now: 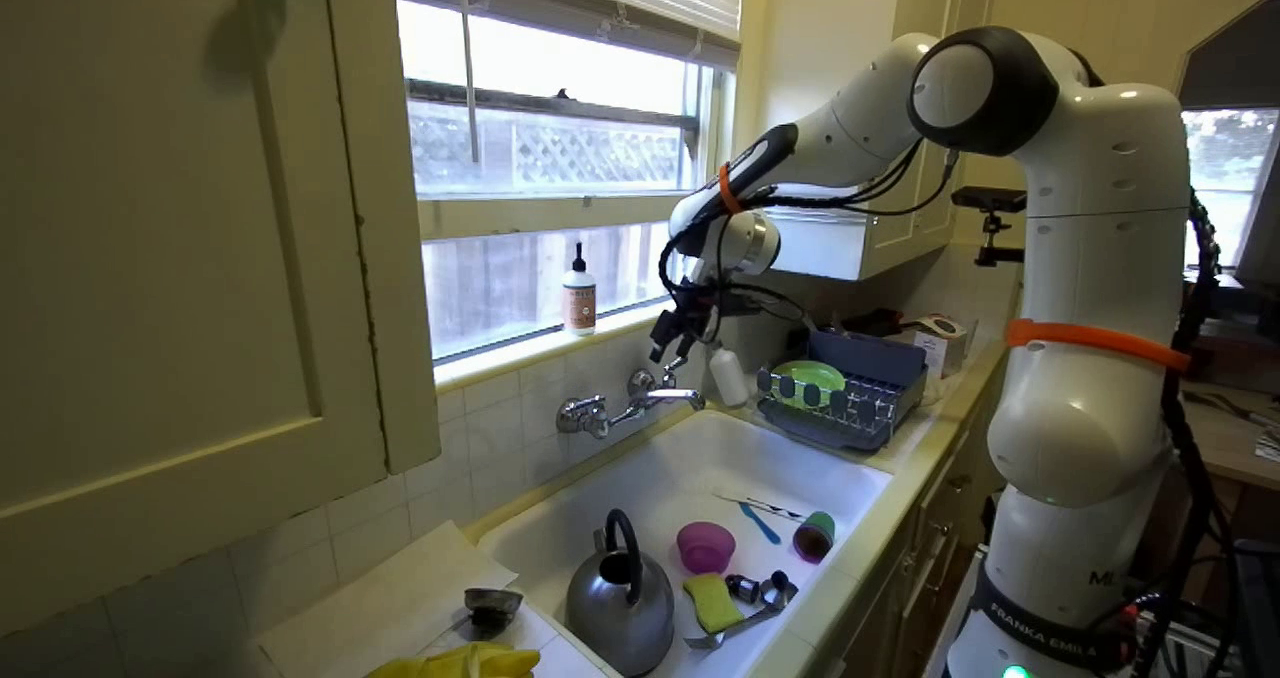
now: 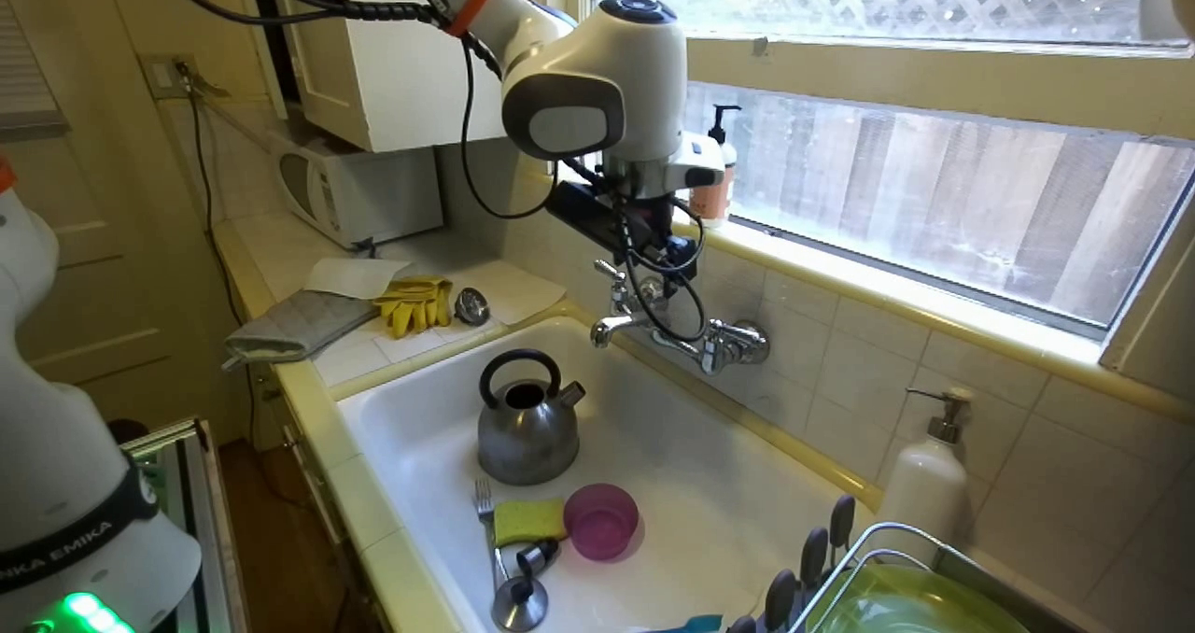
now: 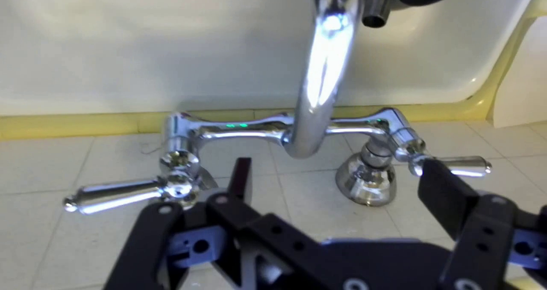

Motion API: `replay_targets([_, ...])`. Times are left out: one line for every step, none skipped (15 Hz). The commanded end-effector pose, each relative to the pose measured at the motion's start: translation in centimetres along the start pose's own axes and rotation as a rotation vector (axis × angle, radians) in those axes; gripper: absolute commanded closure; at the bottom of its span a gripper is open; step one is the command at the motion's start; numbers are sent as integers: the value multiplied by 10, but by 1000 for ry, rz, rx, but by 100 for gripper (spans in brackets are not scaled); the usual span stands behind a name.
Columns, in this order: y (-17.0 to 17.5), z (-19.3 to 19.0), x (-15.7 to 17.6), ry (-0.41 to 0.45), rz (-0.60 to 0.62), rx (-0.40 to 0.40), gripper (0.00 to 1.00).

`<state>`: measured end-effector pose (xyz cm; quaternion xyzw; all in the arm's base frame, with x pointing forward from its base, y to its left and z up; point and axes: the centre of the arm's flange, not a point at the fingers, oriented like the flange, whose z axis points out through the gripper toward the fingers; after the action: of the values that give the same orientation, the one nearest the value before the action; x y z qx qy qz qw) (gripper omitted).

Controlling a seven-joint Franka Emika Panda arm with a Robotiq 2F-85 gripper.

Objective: Take the purple bowl out of the plate rack and put it into the sink the turn on the water to the faucet and put water in it

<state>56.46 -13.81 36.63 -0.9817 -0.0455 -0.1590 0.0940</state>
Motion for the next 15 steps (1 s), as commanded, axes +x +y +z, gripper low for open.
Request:
replay_targets([-15,19,45,10,-20,102,0])
replay_targets([-20,28,54,4,-32,140,0])
replay_targets([-23,11,30,16,-17,77,0])
replay_targets([-28,16,38,16,-24,97,0])
replay_targets([-30,21,43,15,-29,108,0])
replay_targets([-29,25,45,14,-29,112,0])
replay_targets([-28,27,46,14,-29,113,0])
replay_targets([-27,28,46,13,-28,113,0])
replay_targets([-26,27,47,14,-28,113,0])
replay_targets([-32,23,48,31,7,128,0])
replay_targets([-40,20,49,46,48,117,0])
replay_targets([-47,16,51,54,63,128,0])
replay_targets([-55,13,52,57,90,134,0])
replay_targets([-60,10,53,52,115,142,0])
replay_targets([-67,9,54,41,144,149,0])
